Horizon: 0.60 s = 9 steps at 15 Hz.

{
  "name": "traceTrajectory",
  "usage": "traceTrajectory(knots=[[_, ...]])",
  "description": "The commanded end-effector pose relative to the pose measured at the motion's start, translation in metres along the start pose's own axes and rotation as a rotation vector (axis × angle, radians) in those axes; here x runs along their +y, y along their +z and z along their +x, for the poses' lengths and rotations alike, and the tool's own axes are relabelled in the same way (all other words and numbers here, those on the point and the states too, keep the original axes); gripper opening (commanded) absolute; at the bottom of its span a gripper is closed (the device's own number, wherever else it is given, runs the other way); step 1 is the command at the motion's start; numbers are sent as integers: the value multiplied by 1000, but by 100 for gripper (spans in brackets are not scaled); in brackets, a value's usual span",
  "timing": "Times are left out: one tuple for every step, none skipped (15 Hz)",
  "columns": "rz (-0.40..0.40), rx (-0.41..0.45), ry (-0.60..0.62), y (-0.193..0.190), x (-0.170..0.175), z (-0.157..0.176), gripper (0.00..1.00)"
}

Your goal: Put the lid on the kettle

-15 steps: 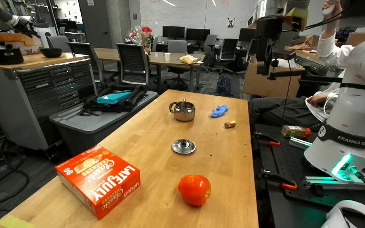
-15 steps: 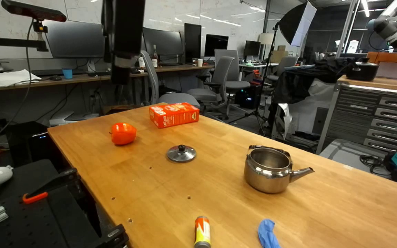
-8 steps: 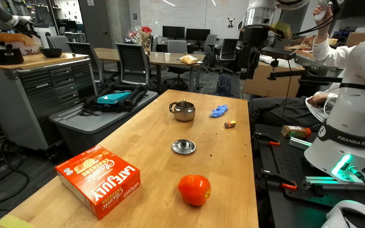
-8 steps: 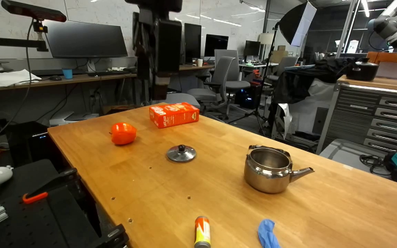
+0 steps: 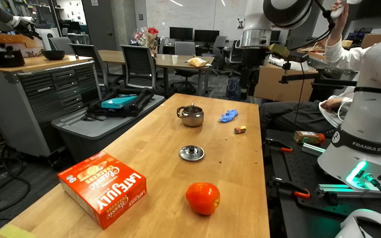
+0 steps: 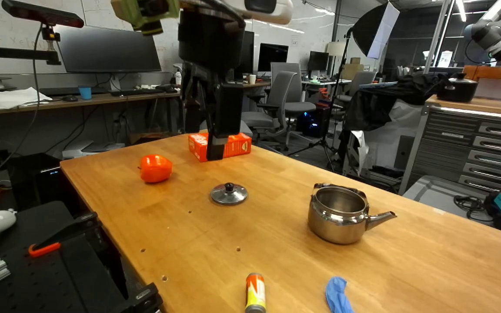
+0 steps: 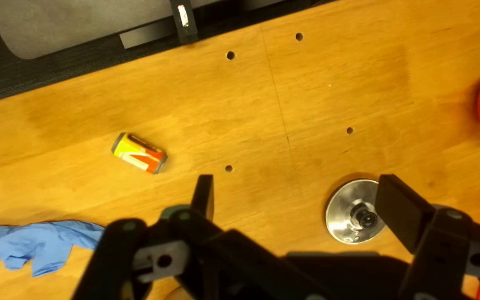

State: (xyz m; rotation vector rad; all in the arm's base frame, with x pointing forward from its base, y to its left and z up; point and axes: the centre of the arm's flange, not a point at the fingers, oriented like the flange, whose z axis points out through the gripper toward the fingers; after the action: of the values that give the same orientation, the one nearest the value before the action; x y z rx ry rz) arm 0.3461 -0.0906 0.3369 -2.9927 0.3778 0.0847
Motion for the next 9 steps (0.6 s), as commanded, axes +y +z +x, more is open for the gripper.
traceTrajectory(knots=[[1, -6, -6, 4, -2, 1, 100], [0, -13, -11, 7, -3, 2, 100], [0, -16, -13, 9, -3, 2, 100], [0, -16, -15, 9, -3, 2, 100], [0, -15, -16, 9, -3, 2, 100], [0, -15, -16, 9, -3, 2, 100], [0, -15, -16, 8, -3, 2, 100], [0, -15, -16, 8, -3, 2, 100], [0, -14, -16, 8, -3, 2, 100]])
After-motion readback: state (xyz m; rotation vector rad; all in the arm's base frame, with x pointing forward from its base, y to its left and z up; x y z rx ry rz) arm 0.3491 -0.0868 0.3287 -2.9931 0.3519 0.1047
